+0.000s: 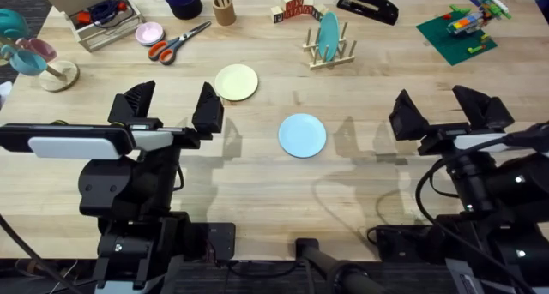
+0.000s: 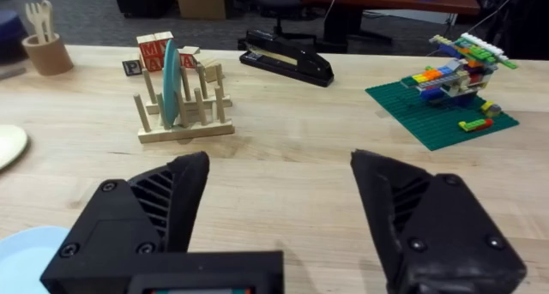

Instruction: Pick up the plates from the table one by one and place each into a slot on the dish rack.

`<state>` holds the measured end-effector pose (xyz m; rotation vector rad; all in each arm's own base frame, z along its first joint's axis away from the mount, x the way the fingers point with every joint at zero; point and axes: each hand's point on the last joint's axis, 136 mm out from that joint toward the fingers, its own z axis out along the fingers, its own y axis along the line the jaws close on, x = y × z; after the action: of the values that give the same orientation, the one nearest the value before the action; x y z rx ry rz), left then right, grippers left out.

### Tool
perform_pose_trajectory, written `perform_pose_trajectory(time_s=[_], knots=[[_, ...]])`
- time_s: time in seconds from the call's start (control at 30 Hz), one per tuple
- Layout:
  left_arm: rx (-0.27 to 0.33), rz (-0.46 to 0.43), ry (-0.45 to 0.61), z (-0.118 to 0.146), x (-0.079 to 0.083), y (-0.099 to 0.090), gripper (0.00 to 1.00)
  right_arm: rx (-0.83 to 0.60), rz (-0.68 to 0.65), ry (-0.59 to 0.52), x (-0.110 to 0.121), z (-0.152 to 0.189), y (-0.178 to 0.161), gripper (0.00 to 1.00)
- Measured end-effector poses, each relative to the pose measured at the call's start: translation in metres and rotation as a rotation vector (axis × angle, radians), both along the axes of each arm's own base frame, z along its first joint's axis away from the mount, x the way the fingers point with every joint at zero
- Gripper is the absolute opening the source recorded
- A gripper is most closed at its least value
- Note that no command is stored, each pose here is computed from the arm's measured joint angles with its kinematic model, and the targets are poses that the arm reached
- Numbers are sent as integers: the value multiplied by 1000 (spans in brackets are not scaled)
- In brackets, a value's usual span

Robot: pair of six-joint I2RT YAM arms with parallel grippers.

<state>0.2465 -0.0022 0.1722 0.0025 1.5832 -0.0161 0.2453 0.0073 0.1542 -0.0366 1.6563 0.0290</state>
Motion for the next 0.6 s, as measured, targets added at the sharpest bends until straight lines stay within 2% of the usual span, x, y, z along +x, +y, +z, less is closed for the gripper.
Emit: perform_pose_trajectory(time_s=[0.37,0.6], knots=[[1,-1,-25,6,0,0,993,0,4,-11,0,3,1,996],[-16,-10,-48,18,-2,-2,993,0,13,-143,0,37,2,996]])
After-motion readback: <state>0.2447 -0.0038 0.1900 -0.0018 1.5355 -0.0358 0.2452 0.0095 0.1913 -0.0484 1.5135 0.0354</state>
